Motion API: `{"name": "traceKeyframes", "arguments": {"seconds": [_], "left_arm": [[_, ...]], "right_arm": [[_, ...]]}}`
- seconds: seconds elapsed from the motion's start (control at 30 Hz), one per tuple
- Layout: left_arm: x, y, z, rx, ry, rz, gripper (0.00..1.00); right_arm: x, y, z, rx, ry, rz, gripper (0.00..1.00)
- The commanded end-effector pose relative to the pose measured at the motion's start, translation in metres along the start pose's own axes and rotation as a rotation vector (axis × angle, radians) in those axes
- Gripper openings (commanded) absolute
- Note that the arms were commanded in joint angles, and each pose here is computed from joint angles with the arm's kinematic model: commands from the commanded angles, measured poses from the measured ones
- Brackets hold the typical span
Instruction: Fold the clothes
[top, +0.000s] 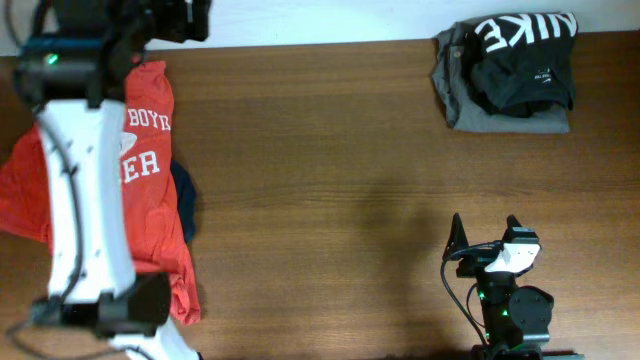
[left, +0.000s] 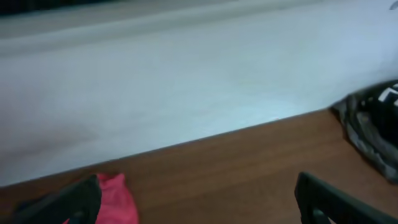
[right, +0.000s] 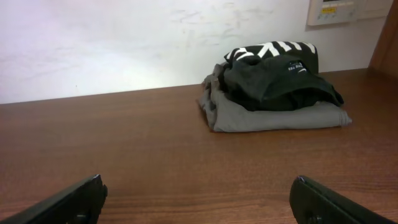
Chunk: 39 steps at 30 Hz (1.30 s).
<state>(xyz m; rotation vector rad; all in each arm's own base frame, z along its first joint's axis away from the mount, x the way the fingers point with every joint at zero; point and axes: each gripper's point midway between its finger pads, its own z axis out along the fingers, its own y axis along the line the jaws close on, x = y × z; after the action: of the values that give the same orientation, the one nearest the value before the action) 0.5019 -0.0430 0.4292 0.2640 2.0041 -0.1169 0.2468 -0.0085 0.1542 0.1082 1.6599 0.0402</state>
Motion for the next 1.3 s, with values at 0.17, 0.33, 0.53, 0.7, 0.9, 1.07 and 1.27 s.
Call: {"name": "traceKeyframes", "arguments": {"seconds": [0.17,0.33,0.53,0.7,0.9,1.07,1.27], "left_arm": [[0.032,-0.007,-0.056,-0.045,-0.134,0.058,0.99],[0.094,-0.025,-0.082,-0.026,-0.193,0.071,0.99],[0.173,-0.042,-0.104,-0.018,-0.249,0.084,0.99],[0.234,-0.055,-0.121,-0.022,-0.340,0.102,0.99],[0.282,-0.063,-0.129,-0.033,-0.404,0.115,0.99],[0.315,-0.065,-0.121,-0.032,-0.396,0.113,0.99],[0.333,-0.056,-0.114,-0.097,-0.414,0.105,0.99]], "right_arm": [[0.005,0.001,0.000,-0.007,0.013,-0.010,0.99],[0.005,0.001,0.000,-0.007,0.013,-0.010,0.99],[0.005,0.001,0.000,-0.007,0.013,-0.010,0.99],[0.005,0.001,0.000,-0.007,0.013,-0.010,0.99],[0.005,0.001,0.000,-0.007,0.013,-0.010,0.99],[0.005,0.001,0.000,-0.007,0.013,-0.010,0.99],[0.005,0.001,0.000,-0.007,0.013,-0.010,0.99]]}}
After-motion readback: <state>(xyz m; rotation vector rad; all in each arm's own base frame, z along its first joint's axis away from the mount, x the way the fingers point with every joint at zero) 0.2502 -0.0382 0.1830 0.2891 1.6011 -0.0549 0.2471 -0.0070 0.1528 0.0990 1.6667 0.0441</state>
